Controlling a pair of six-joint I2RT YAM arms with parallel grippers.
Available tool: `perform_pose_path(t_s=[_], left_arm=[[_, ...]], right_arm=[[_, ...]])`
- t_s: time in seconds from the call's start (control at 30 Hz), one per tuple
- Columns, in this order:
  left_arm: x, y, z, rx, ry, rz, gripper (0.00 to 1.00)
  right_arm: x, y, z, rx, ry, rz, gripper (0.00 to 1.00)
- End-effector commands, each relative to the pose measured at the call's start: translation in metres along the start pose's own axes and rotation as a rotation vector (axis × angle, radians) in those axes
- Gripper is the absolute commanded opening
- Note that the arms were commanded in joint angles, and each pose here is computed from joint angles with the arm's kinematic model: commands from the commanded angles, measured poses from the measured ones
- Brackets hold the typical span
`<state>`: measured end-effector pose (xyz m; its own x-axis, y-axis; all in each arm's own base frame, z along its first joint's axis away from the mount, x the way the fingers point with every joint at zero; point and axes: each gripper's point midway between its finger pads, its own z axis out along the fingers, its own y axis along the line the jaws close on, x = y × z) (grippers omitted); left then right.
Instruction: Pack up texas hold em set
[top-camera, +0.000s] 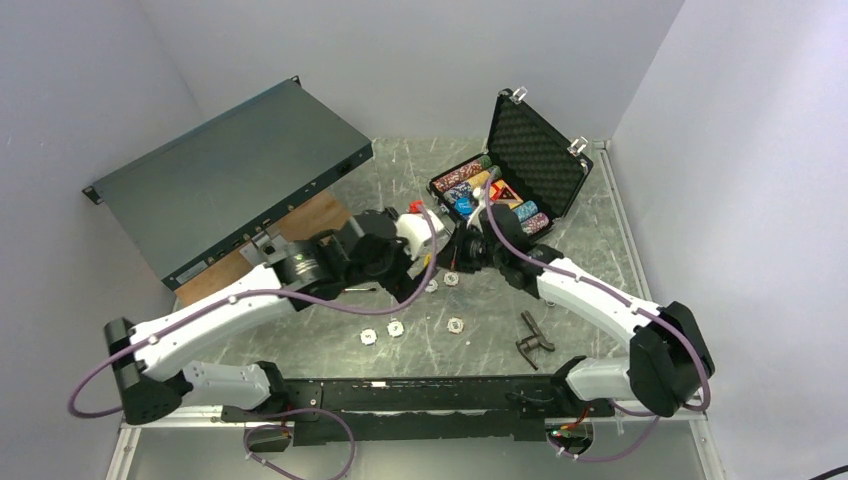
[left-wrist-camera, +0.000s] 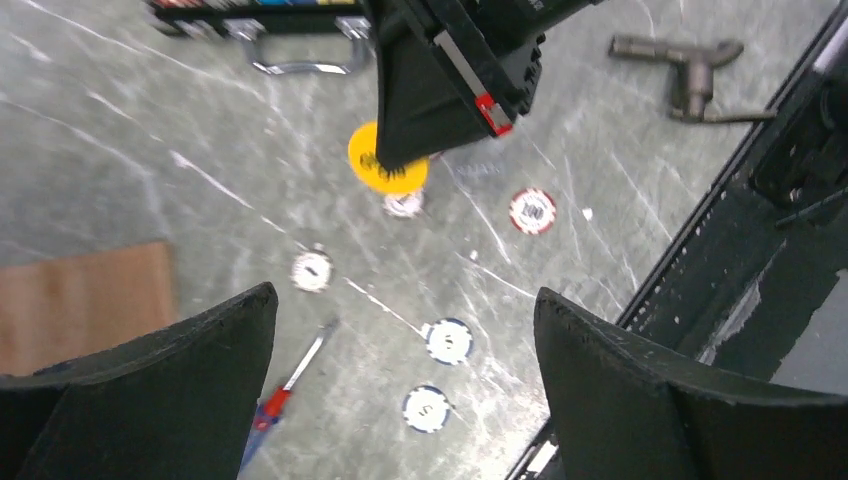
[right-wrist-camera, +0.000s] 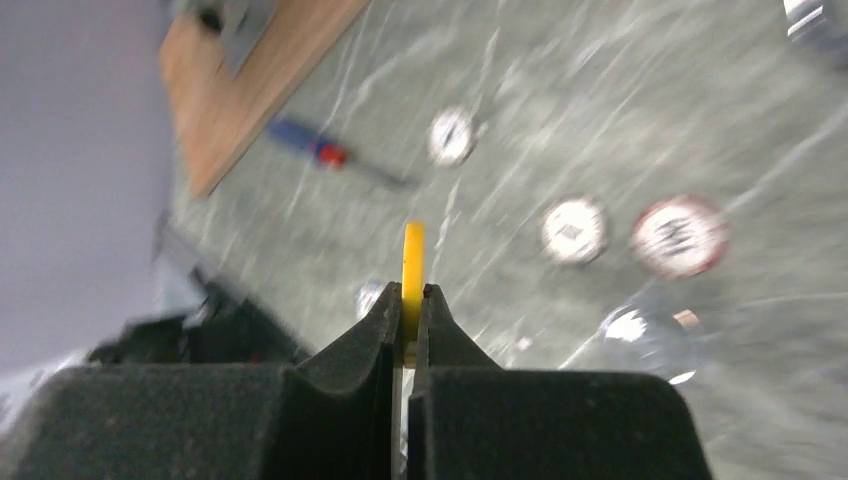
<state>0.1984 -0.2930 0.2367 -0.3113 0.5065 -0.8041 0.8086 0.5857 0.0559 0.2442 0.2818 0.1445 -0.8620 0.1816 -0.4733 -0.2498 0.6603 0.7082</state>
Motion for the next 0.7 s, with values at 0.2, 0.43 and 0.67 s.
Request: perform_pose_path(t_s=[0.2, 0.43, 0.67], left_arm=[[-0.015, 0.072, -0.078, -0.348, -0.243, 0.025, 0.99], [-0.010, 0.087, -0.096, -0.440, -0.323, -0.039, 0.99], [-0.009, 0.080, -0.089, -0.396, -0.307, -0.012, 0.99]], right_arm=[[-0.164, -0.091, -0.020, 0.480, -0.373, -0.131, 0.00], [-0.206, -0.133, 0.027, 0.519, -0.328, -0.118, 0.00], [-0.219, -0.145, 0.053, 0.503, -0.307, -0.098, 0.00]])
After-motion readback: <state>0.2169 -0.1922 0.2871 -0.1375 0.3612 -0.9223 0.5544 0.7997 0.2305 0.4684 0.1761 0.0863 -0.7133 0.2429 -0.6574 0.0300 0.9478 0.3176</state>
